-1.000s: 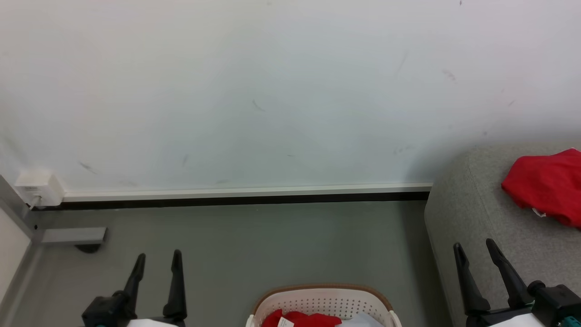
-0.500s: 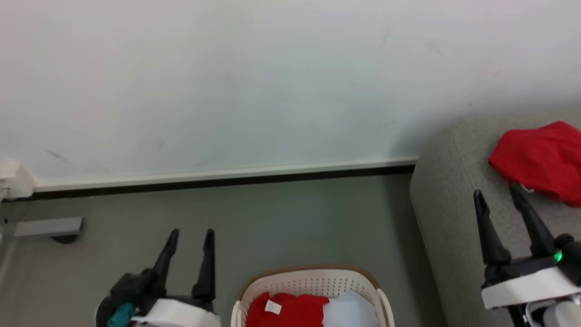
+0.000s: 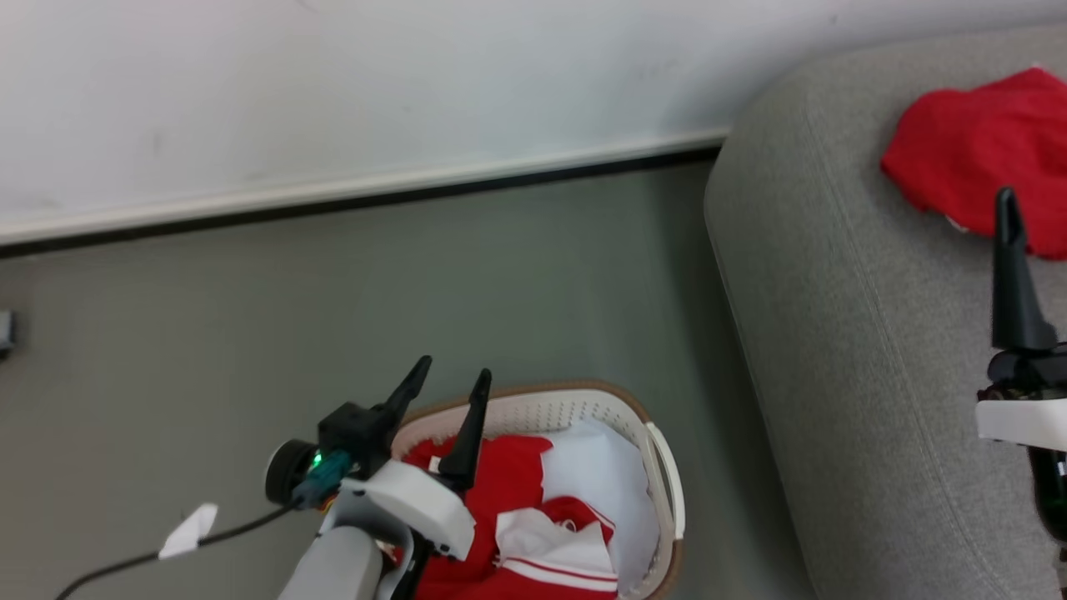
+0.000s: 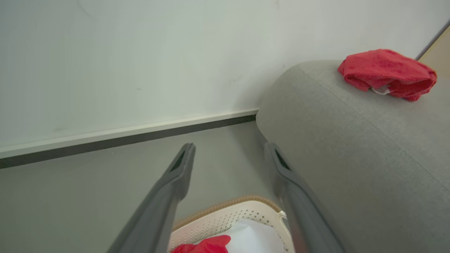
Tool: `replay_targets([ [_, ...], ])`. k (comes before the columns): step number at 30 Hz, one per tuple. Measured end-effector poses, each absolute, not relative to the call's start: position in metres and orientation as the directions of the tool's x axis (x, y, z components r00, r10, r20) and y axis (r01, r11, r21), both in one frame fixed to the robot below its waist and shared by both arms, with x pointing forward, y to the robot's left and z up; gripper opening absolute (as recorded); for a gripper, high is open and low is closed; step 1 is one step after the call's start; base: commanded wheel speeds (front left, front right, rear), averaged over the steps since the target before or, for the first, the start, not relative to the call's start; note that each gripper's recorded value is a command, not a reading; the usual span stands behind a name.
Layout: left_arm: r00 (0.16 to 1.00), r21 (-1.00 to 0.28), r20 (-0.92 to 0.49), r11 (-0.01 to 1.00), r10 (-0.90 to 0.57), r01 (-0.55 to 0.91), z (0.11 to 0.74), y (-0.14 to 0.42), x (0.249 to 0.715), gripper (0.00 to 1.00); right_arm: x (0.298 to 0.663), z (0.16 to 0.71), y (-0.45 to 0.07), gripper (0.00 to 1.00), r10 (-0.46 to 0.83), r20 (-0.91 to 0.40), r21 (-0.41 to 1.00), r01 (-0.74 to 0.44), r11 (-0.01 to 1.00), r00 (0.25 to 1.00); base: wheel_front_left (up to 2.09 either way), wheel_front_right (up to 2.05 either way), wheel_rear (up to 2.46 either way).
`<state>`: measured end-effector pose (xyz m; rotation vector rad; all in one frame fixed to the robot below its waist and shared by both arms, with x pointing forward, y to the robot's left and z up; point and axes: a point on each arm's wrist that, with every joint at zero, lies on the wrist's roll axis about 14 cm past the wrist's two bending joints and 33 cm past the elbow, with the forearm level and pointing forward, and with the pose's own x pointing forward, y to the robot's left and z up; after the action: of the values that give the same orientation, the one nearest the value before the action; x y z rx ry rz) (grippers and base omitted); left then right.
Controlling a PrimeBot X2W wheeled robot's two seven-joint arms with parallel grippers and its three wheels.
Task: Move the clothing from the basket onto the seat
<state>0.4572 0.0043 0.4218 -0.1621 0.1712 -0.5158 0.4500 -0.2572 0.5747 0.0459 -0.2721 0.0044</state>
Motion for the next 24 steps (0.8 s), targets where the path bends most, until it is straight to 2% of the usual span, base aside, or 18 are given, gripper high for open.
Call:
replay_targets([
  [5, 0.758, -0.220, -0.288, 0.811, -0.585, 0.542, 0.362, -0.024, 0.459, 1.00, 0.460, 0.559, -0.273, 1.00, -0.049, 0.242, 0.037, 0.041, 0.998, 0.969, 0.00, 0.00, 0.00],
  [10, 0.608, -0.258, -0.482, 0.765, -0.631, 0.589, 0.295, -0.040, 0.441, 1.00, 0.472, 0.538, -0.279, 1.00, -0.080, 0.208, 0.050, 0.071, 0.996, 0.975, 0.00, 0.00, 0.00],
  [11, 0.608, -0.258, -0.482, 0.765, -0.631, 0.589, 0.295, -0.040, 0.441, 1.00, 0.472, 0.538, -0.279, 1.00, -0.080, 0.208, 0.050, 0.071, 0.996, 0.975, 0.00, 0.00, 0.00],
  [12, 0.531, -0.279, -0.559, 0.748, -0.637, 0.603, 0.269, -0.045, 0.429, 1.00, 0.475, 0.530, -0.281, 1.00, -0.094, 0.197, 0.051, 0.085, 0.995, 0.976, 0.00, 0.00, 0.00],
  [18, 0.286, -0.341, -0.713, 0.673, -0.641, 0.657, 0.213, -0.059, 0.386, 1.00, 0.482, 0.508, -0.289, 1.00, -0.136, 0.157, 0.050, 0.130, 0.990, 0.978, 0.00, 0.00, 0.00],
  [22, 0.149, -0.356, -0.772, 0.615, -0.618, 0.703, 0.184, -0.058, 0.365, 1.00, 0.486, 0.495, -0.292, 1.00, -0.156, 0.133, 0.049, 0.150, 0.987, 0.979, 0.00, 0.00, 0.00],
  [24, 0.122, -0.363, -0.782, 0.605, -0.612, 0.709, 0.179, -0.057, 0.362, 1.00, 0.487, 0.492, -0.293, 1.00, -0.160, 0.128, 0.050, 0.155, 0.987, 0.979, 0.00, 0.00, 0.00],
])
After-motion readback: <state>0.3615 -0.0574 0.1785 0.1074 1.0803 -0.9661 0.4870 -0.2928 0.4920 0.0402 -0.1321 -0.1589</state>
